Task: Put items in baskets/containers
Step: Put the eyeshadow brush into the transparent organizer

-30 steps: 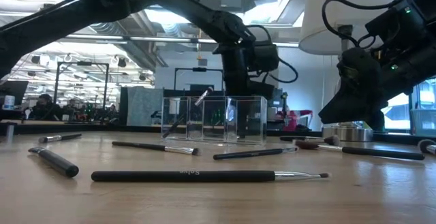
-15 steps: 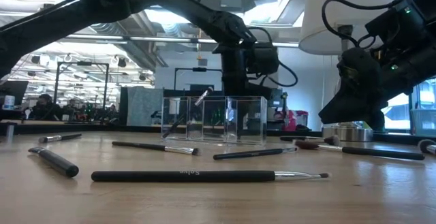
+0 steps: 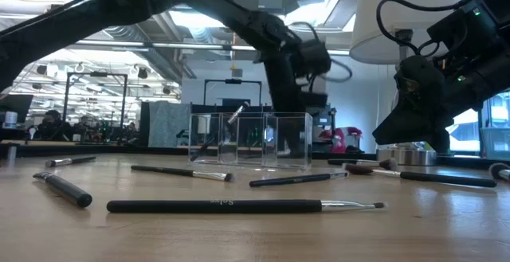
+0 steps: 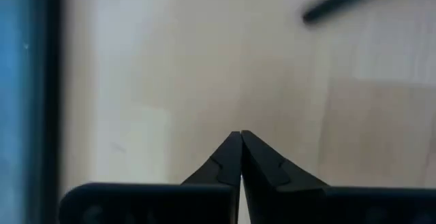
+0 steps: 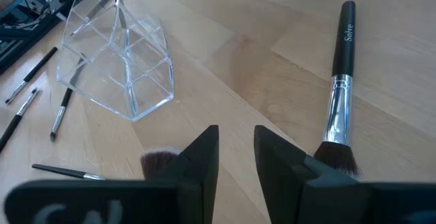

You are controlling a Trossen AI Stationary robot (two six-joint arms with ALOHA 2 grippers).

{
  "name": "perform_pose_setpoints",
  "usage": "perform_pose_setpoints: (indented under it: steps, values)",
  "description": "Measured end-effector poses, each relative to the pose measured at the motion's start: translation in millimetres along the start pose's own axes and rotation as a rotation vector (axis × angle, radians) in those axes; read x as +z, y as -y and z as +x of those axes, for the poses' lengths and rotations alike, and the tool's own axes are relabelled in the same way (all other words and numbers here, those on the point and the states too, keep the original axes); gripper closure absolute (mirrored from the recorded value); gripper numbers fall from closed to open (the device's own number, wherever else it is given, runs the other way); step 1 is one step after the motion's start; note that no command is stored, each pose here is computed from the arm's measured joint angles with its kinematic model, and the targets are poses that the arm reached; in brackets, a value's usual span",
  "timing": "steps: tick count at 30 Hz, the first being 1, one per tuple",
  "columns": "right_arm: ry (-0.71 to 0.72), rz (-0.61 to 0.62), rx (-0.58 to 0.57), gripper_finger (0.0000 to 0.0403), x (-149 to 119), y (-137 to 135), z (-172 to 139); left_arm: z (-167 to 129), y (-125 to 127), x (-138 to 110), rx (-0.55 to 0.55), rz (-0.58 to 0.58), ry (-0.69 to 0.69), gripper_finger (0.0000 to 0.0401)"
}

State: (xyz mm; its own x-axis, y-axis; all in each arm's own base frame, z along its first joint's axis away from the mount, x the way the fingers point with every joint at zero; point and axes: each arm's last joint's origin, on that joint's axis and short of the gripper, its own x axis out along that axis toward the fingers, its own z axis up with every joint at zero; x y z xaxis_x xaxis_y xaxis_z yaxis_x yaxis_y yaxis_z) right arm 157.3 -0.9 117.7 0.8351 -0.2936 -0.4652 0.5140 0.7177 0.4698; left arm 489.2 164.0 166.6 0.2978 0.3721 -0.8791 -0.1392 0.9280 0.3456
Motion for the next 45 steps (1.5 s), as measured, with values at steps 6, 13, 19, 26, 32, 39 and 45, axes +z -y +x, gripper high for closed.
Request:
perform_pose_setpoints:
  steps: [6, 13, 19, 26, 32, 39, 45]
  values:
    - [-0.001, -0.015, -0.001, 0.0308, -0.1, 0.1, 0.0, -39.1, -13.1, 8.1, 0.019, -0.063, 0.087, 0.0399]
    - [-0.003, -0.023, -0.004, 0.0308, -0.3, 0.3, 0.0, -95.7, -28.5, 10.0, 0.019, -0.133, 0.173, 0.0399]
    - [-0.013, -0.025, -0.011, 0.0308, -1.3, 1.1, 0.0, -156.2, -32.2, -0.9, -0.14, -0.218, 0.212, 0.0399]
    - [-0.042, -0.03, -0.011, 0.0308, -6.3, -0.3, -1.6, -203.5, -3.3, -23.4, -0.228, -0.318, 0.271, 0.0399]
    - [-0.026, -0.044, -0.027, 0.0308, -8.3, -2.0, -2.9, -215.3, 26.4, -53.7, -0.224, -0.495, 0.398, 0.0398]
    - [-0.019, -0.034, -0.021, 0.0308, -7.7, -2.6, -2.9, -202.3, 37.6, -102.9, -0.232, -0.713, 0.438, 0.0398]
    - [-0.015, -0.009, -0.018, 0.0308, -7.3, -3.1, -2.9, -181.9, 40.1, -130.0, -0.225, -0.831, 0.4, 0.0398]
